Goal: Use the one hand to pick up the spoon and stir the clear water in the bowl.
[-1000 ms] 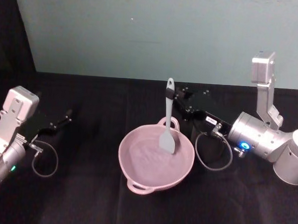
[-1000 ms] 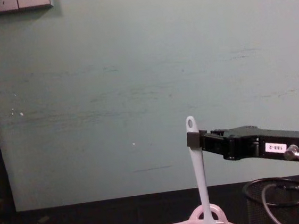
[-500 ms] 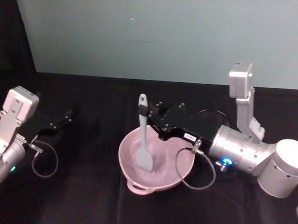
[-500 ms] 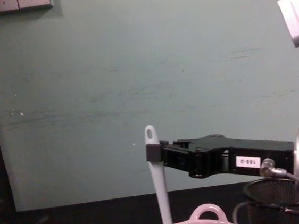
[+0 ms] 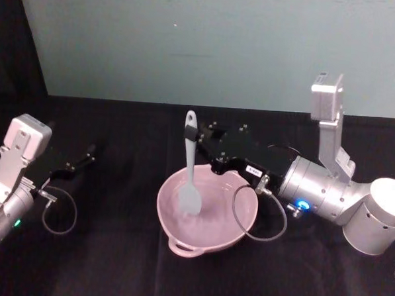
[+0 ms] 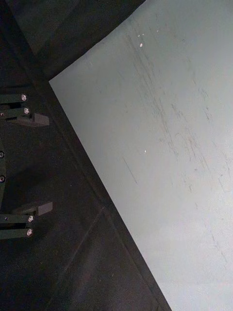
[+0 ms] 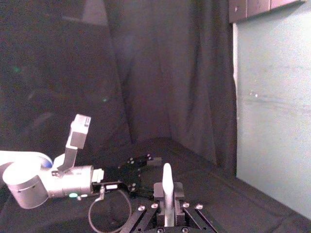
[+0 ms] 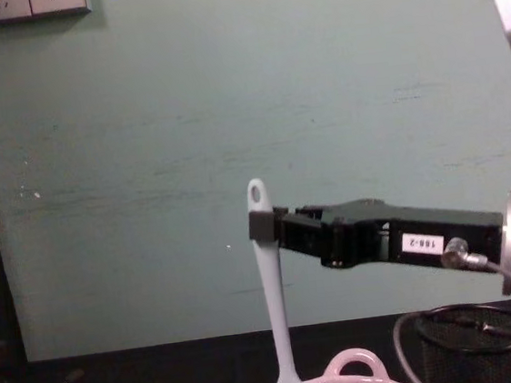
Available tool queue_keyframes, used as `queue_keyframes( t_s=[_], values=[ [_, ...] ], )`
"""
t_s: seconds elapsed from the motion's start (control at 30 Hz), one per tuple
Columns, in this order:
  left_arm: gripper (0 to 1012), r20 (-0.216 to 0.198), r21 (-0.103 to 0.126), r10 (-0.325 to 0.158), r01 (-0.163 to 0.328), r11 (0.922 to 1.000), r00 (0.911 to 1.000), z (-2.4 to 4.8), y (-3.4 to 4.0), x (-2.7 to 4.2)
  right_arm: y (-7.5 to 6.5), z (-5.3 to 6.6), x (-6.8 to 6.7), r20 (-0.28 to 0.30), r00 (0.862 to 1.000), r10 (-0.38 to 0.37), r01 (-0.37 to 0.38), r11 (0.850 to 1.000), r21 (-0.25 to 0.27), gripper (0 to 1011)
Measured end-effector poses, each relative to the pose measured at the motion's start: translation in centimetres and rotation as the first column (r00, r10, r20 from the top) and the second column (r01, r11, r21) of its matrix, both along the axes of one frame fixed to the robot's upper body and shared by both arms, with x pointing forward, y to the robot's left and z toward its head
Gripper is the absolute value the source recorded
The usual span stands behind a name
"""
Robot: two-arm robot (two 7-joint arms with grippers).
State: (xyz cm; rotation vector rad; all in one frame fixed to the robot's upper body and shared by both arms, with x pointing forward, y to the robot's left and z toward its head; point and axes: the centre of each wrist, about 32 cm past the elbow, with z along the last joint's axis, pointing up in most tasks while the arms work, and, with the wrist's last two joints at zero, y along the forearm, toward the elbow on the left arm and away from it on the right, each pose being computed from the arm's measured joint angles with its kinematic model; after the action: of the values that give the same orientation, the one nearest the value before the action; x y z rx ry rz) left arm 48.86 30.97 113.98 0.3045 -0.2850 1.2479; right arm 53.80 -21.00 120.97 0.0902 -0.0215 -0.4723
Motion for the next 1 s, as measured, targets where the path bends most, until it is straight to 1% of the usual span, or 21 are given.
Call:
queue_keyframes(
  t_s=[0.07, 0.13, 0.23, 0.3, 0.37, 0.4, 0.43, 0.47, 0.53, 0.57, 0.67, 0.8, 0.83, 0.93, 1.0],
  values=[
    [1005, 0.0, 0.0, 0.0, 0.0, 1.0, 1.0, 0.0, 0.0, 0.0, -0.1, 0.2, 0.0, 0.006, 1.0, -0.004, 0.004, 1.0, 0.006, 117],
    [1005, 0.0, 0.0, 0.0, 0.0, 1.0, 1.0, 0.0, 0.0, 0.0, -0.5, 0.9, 0.0, 0.029, 0.999, -0.021, 0.021, 1.0, 0.014, 117],
    [1005, 0.0, 0.0, 0.0, 0.0, 1.0, 1.0, 0.0, 0.0, 0.0, -1.1, 1.7, 0.0, 0.05, 0.998, -0.043, 0.042, 0.999, 0.018, 117],
    [1005, 0.0, 0.0, 0.0, 0.0, 1.0, 1.0, 0.0, 0.0, 0.0, -1.8, 2.6, 0.1, 0.073, 0.995, -0.066, 0.064, 0.998, 0.022, 117],
    [1005, 0.0, 0.0, 0.0, 0.0, 1.0, 1.0, 0.0, 0.0, 0.0, -2.3, 3.1, 0.2, 0.088, 0.993, -0.084, 0.081, 0.996, 0.027, 117],
    [1005, 0.0, 0.0, 0.0, 0.0, 1.0, 1.0, 0.0, 0.0, 0.0, -3.0, 3.7, 0.3, 0.101, 0.989, -0.104, 0.102, 0.994, 0.034, 117],
    [1004, 0.0, 0.0, 0.0, 0.0, 1.0, 1.0, 0.0, 0.0, 0.0, -3.3, 4.0, 0.3, 0.107, 0.988, -0.114, 0.11, 0.993, 0.038, 117],
    [1005, 0.0, 0.0, 0.0, 0.0, 1.0, 1.0, 0.0, 0.0, 0.0, -3.9, 4.5, 0.3, 0.121, 0.983, -0.136, 0.131, 0.99, 0.047, 117],
    [1005, 0.0, 0.0, 0.0, 0.0, 1.0, 1.0, 0.0, 0.0, 0.0, -4.4, 4.8, 0.2, 0.132, 0.979, -0.158, 0.152, 0.987, 0.054, 117],
    [1005, 0.0, 0.0, 0.0, 0.0, 1.0, 1.0, 0.0, 0.0, 0.0, -4.9, 5.1, 0.1, 0.142, 0.974, -0.177, 0.171, 0.984, 0.058, 117],
    [1005, 0.0, 0.0, 0.0, 0.0, 1.0, 1.0, 0.0, 0.0, 0.0, -5.7, 5.7, -0.2, 0.163, 0.963, -0.213, 0.206, 0.977, 0.06, 117],
    [1005, 0.0, 0.0, 0.0, 0.0, 1.0, 1.0, 0.0, 0.0, 0.0, -6.4, 6.1, -0.5, 0.179, 0.953, -0.244, 0.238, 0.97, 0.058, 117],
    [1005, 0.0, 0.0, 0.0, 0.0, 1.0, 1.0, 0.0, 0.0, 0.0, -6.8, 6.3, -0.6, 0.184, 0.948, -0.259, 0.253, 0.966, 0.056, 117],
    [1005, 0.0, 0.0, 0.0, 0.0, 1.0, 1.0, 0.0, 0.0, 0.0, -7.3, 6.5, -0.9, 0.179, 0.941, -0.286, 0.282, 0.958, 0.05, 117],
    [1005, 0.0, 0.0, 0.0, 0.0, 1.0, 1.0, 0.0, 0.0, 0.0, -7.9, 6.4, -1.3, 0.153, 0.935, -0.319, 0.316, 0.948, 0.047, 117]
  ],
)
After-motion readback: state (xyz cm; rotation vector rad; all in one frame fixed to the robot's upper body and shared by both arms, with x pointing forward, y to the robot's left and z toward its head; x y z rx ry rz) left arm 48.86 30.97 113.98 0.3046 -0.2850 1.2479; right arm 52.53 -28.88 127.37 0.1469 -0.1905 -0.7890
